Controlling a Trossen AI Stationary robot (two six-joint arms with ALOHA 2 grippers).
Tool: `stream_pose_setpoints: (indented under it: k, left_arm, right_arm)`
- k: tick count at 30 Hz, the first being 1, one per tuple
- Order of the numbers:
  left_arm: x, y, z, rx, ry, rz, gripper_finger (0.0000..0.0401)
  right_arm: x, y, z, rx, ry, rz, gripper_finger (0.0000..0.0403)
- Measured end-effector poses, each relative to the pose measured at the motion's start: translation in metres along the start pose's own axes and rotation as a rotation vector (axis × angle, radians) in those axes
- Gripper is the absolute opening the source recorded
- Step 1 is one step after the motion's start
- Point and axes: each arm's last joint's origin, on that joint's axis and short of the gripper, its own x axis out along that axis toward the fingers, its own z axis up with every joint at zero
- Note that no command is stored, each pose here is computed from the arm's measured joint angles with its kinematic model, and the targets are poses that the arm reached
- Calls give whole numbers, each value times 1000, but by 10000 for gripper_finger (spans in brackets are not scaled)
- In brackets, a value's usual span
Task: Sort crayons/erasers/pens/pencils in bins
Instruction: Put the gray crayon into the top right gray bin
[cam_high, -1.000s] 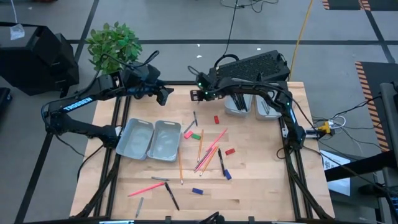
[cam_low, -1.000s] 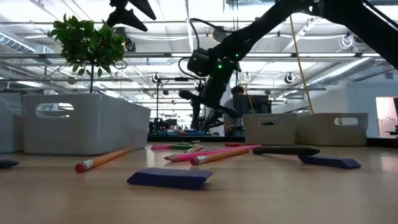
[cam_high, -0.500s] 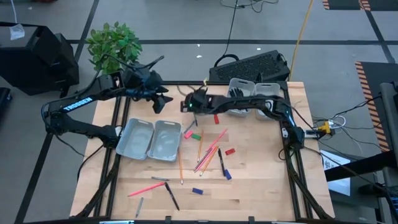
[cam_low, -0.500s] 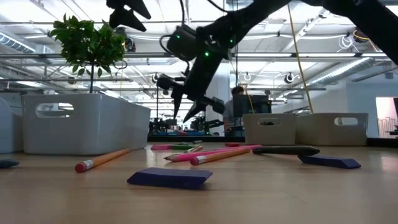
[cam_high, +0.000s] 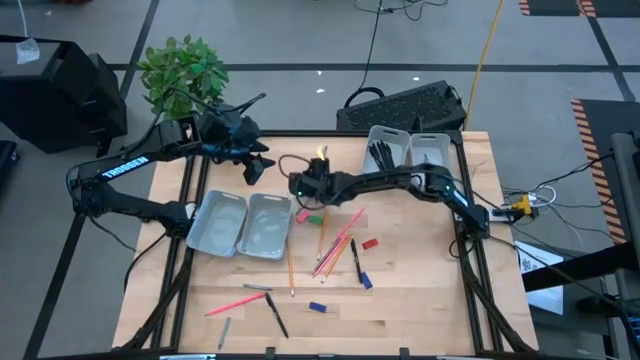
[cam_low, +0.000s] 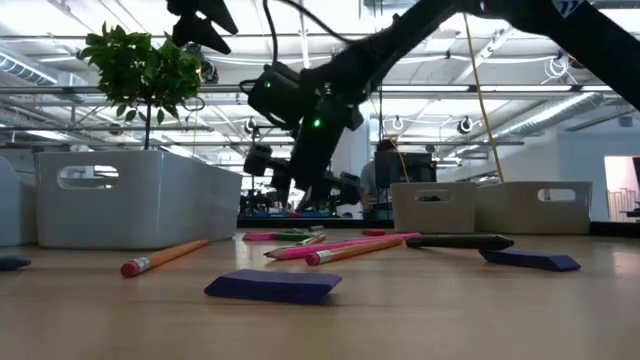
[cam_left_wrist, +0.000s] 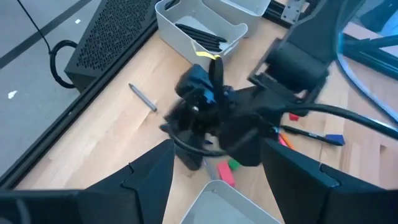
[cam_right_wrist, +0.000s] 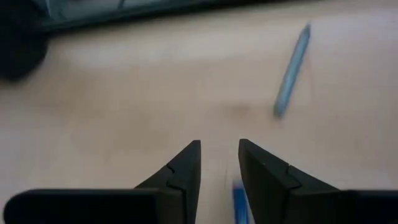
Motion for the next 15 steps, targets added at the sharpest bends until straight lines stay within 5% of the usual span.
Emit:
stream_pose_setpoints:
  k: [11, 15]
  left_arm:
    - [3, 0, -2, 3, 32, -1, 244]
    - [3, 1, -4, -3, 55, 13, 243]
  right_arm:
    - [15, -19, 27, -56, 23, -113, 103]
    - [23, -24, 31, -69, 69, -115, 139]
